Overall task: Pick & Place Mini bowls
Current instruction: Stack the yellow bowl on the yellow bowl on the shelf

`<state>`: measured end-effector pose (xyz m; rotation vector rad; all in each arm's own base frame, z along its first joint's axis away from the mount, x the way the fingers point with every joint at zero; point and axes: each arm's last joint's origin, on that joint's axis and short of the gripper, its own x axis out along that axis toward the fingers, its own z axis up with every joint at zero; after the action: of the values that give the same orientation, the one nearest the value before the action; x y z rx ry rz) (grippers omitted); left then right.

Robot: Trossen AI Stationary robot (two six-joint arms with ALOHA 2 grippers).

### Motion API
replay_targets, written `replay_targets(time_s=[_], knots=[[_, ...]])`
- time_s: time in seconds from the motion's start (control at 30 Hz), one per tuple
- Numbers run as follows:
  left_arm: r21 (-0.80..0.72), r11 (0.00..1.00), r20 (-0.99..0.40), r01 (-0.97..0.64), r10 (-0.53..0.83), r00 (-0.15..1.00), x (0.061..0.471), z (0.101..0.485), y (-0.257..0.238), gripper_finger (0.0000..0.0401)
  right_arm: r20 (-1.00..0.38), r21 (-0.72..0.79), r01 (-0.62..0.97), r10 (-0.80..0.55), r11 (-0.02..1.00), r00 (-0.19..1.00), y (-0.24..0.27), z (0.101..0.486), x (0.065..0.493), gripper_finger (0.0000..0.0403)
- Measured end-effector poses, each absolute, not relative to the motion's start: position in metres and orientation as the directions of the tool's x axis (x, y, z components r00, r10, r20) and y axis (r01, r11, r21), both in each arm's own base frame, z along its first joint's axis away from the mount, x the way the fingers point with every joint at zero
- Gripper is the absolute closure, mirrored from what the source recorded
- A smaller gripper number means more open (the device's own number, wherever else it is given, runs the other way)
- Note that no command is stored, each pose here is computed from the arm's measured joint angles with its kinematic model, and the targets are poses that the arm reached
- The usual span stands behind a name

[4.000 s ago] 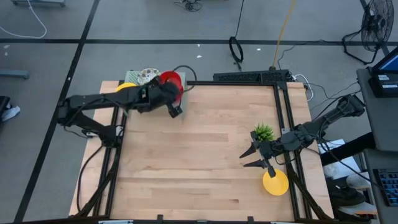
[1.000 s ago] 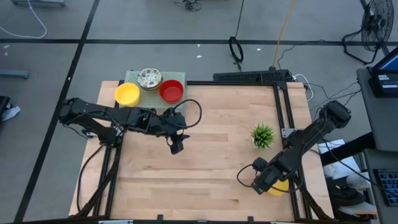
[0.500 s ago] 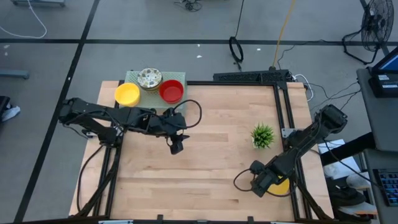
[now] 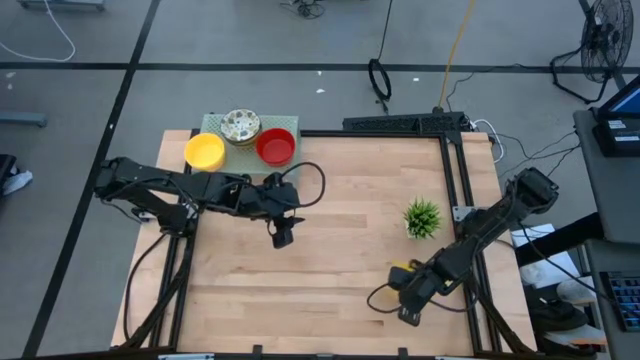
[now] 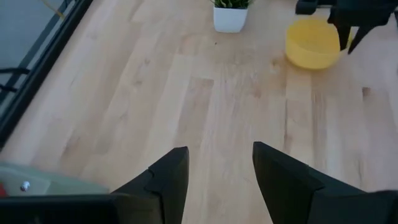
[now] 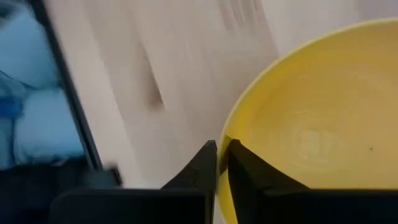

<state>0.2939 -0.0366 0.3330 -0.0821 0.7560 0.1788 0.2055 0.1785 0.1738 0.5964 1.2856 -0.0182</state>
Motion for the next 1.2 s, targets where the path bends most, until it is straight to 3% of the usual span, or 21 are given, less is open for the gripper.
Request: replay_targets(time_s=[0.17,0.47,0.73,0.87,1.0,1.2], knots=[[0.020,0.986,-0.690,-0.163,0.132,0.712,0.296,0.331,-0.037,0.0219,-0.829,0.405,0.182,0.277,0.896,0.485,0.164,0.180,0.232,0.0386],[0.041,0.990,-0.715,-0.135,0.124,0.688,0.304,0.321,-0.041,0.0219,-0.791,0.277,0.082,0.179,0.957,0.585,0.110,0.172,0.277,0.0395],[0.067,0.991,-0.723,-0.118,0.130,0.678,0.307,0.317,-0.041,0.0219,-0.650,0.302,-0.135,0.307,0.944,0.695,0.084,0.159,0.316,0.0395],[0.067,0.991,-0.723,-0.118,0.129,0.678,0.307,0.317,-0.041,0.0219,-0.630,0.302,-0.156,0.319,0.941,0.708,0.076,0.152,0.324,0.0393],[0.067,0.991,-0.723,-0.117,0.129,0.678,0.307,0.317,-0.041,0.0219,-0.640,0.288,-0.159,0.314,0.944,0.701,0.075,0.148,0.325,0.0372],[0.070,0.991,-0.735,-0.111,0.126,0.666,0.307,0.314,-0.043,0.0219,-0.628,0.230,-0.230,0.325,0.946,0.707,0.078,0.153,0.322,0.0304]])
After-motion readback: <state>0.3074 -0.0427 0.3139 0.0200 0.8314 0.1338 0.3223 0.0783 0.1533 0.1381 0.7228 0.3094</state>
